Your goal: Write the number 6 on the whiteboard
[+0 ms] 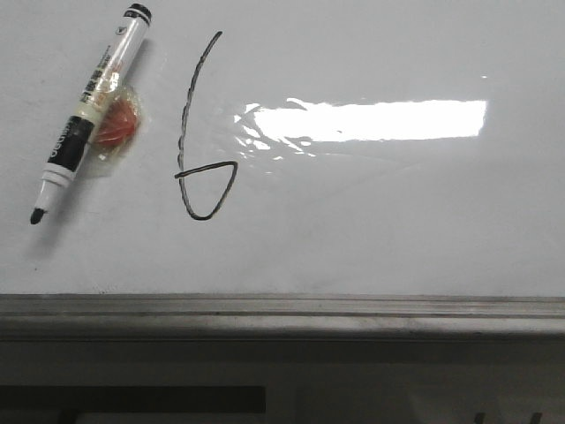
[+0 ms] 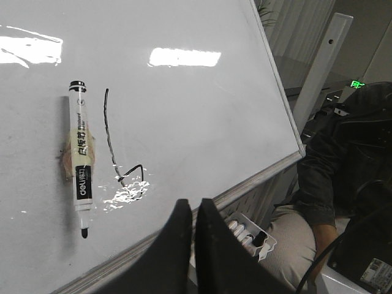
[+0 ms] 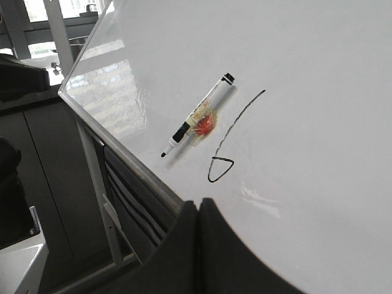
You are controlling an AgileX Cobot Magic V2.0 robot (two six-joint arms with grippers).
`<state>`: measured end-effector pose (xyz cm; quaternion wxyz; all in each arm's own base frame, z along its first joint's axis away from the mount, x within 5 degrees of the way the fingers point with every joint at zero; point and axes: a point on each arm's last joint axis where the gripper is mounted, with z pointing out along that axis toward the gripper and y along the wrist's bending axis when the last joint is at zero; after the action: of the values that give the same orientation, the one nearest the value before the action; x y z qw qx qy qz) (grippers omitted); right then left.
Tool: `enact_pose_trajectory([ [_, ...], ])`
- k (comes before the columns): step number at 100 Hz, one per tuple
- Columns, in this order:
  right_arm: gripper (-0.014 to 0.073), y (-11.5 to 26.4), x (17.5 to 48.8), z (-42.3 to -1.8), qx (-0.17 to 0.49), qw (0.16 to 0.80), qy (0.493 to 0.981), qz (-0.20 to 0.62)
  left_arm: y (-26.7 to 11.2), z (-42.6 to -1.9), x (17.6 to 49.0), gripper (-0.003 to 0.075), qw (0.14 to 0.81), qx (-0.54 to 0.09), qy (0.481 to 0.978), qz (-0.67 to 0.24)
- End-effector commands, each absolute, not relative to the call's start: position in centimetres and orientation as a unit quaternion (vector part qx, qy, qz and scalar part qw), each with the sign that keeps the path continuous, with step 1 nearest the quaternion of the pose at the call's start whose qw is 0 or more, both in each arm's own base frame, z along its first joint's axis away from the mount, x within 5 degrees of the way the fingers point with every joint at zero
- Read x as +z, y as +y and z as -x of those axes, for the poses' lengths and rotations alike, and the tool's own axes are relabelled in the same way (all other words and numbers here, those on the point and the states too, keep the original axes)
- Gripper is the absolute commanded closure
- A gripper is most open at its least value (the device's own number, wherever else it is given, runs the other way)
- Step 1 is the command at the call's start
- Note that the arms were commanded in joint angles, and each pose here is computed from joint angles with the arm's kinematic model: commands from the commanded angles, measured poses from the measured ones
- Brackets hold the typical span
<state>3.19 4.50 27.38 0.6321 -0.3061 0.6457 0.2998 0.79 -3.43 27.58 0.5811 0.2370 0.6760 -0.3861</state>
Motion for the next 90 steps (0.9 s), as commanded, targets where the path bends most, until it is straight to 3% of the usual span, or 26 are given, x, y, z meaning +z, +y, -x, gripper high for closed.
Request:
enact_pose_trajectory([
  [1,0.0656,4.3,28.8,-3.4,0.304,0.662,0.624,0.282,-3.0,-0.6,28.9,0.0739,0.61,-0.398,0.65,-0.216],
  [44,0.0656,4.3,28.8,-3.4,0.304,0.662,0.624,0.282,-3.1,-0.9,28.4,0.0739,0.613,-0.386,0.654,-0.219],
  [58,0.0656,4.3,28.8,-3.4,0.304,0.662,0.624,0.282,-2.7,-2.0,28.0,0.0739,0.676,-0.308,0.635,-0.213],
  [77,0.0656,4.3,28.8,-3.4,0.304,0.662,0.624,0.282,-1.6,-3.8,27.1,0.0739,0.806,-0.215,0.541,-0.106],
  [90,0.0656,4.3,28.8,-3.4,0.304,0.662,0.624,0.282,-1.0,-4.3,25.4,0.0739,0.845,-0.144,0.51,-0.069],
])
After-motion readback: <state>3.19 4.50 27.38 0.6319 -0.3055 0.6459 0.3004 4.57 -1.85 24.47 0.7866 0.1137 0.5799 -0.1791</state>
